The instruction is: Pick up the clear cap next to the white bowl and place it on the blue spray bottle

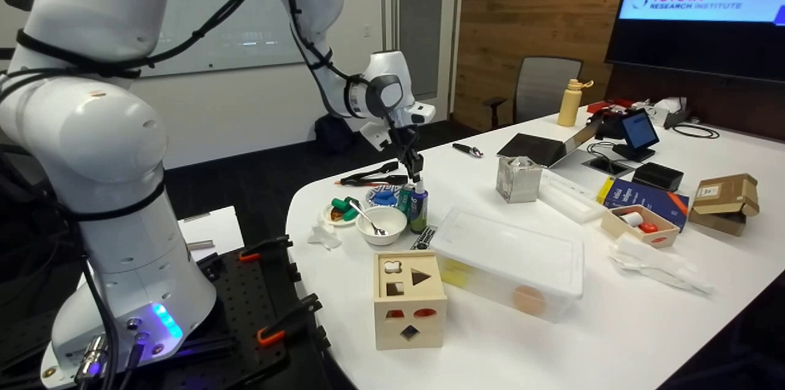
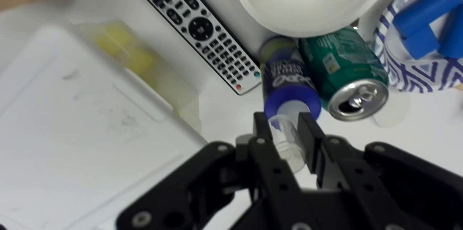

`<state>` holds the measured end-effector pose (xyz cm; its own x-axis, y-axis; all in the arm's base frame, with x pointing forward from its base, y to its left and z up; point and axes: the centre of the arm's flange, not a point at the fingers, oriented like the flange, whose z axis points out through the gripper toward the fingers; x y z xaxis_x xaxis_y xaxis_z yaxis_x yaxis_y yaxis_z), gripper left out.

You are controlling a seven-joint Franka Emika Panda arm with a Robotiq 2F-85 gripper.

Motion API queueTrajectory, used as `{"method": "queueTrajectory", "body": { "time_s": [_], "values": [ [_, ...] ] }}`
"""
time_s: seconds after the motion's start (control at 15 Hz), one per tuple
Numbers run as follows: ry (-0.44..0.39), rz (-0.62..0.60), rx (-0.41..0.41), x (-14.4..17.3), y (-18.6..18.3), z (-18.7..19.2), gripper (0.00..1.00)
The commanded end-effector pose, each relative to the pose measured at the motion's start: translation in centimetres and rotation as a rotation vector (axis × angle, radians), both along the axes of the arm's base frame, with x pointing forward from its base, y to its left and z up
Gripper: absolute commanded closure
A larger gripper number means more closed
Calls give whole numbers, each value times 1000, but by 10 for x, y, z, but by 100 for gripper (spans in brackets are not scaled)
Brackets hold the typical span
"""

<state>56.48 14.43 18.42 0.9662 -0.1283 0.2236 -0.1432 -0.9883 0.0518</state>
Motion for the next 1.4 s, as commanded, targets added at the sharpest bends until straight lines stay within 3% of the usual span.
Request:
{"method": "queueTrajectory", "body": {
  "time_s": [0.0, 0.47, 1.33],
  "values": [
    [29, 91, 49, 45, 8, 1, 94],
    [75, 115, 46, 57, 12, -3, 94],
    [101, 97, 20, 46, 16, 2, 94]
  ]
}}
